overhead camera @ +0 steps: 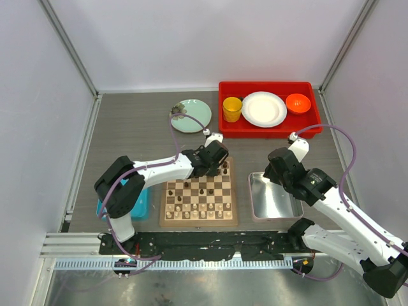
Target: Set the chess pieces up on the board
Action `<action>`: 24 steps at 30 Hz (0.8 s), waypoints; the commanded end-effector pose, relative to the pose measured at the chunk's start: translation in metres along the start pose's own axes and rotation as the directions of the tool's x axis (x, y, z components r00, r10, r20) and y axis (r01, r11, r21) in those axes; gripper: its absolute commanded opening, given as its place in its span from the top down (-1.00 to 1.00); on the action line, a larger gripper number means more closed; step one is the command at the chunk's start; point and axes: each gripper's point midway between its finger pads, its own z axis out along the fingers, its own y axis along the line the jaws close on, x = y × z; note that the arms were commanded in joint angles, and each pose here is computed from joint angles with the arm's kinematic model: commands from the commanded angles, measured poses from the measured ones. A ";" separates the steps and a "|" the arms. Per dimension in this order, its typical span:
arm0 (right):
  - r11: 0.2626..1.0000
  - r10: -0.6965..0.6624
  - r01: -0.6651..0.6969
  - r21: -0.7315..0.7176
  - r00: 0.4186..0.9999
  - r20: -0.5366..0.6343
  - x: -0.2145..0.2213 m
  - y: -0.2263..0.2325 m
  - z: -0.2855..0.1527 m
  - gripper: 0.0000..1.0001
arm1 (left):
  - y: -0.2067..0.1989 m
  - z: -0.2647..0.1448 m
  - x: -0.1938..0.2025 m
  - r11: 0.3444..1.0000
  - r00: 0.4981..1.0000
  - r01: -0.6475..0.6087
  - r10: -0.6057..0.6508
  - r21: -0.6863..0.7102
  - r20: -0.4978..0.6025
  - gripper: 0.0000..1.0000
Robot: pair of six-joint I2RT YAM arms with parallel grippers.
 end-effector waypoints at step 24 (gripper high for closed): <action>1.000 0.015 -0.015 -0.002 1.000 0.024 -0.006 -0.001 -0.002 0.10 | -0.012 -0.011 -0.028 0.999 0.997 0.031 -0.034 0.040 0.075 0.56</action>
